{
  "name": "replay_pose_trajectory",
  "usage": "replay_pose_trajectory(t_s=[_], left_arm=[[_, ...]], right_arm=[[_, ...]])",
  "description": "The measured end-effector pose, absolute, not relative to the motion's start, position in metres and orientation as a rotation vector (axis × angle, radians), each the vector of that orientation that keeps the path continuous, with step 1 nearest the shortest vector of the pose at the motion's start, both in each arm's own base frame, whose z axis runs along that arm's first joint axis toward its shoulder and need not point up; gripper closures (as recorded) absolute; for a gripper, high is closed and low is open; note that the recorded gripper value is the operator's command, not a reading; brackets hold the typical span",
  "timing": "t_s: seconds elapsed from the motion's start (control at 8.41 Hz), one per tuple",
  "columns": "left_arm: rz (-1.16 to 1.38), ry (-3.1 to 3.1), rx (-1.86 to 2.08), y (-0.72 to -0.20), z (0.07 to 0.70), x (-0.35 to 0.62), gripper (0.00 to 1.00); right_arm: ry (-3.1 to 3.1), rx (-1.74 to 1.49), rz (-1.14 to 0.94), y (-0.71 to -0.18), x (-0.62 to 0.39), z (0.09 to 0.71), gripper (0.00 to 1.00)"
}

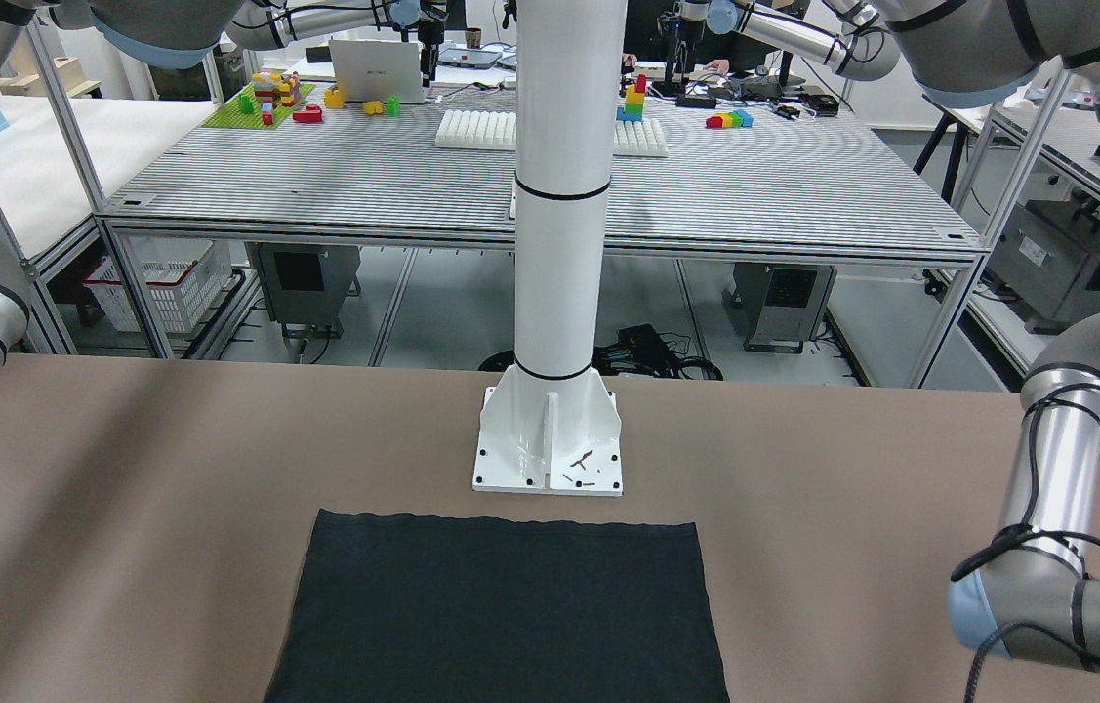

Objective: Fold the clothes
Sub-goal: 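Move both grippers inward toward the shirt's sleeves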

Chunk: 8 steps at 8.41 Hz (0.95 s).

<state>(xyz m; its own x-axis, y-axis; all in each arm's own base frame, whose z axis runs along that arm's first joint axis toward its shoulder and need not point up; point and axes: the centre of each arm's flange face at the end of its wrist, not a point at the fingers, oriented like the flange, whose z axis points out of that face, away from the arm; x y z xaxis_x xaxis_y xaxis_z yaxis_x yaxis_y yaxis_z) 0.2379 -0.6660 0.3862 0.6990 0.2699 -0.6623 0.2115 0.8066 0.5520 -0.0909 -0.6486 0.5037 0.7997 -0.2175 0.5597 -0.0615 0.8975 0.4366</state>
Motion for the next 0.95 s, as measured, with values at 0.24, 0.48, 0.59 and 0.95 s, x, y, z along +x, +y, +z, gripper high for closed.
replay_pose_trajectory(t_s=[0.24,0.48,0.59,0.95], left_arm=[[0.004,0.956,0.652,-0.69,0.407,0.263,0.06],[-0.007,0.983,0.645,-0.709,0.399,0.28,0.06],[-0.01,0.985,0.645,-0.715,0.396,0.283,0.06],[-0.022,0.989,0.644,-0.721,0.39,0.286,0.06]], right_arm=[[-0.739,0.473,-0.023,-0.653,-0.117,0.494,0.06],[-0.834,0.488,0.022,-0.649,-0.161,0.486,0.06],[-0.875,0.495,0.031,-0.65,-0.184,0.49,0.06],[-0.932,0.488,0.049,-0.652,-0.227,0.503,0.06]])
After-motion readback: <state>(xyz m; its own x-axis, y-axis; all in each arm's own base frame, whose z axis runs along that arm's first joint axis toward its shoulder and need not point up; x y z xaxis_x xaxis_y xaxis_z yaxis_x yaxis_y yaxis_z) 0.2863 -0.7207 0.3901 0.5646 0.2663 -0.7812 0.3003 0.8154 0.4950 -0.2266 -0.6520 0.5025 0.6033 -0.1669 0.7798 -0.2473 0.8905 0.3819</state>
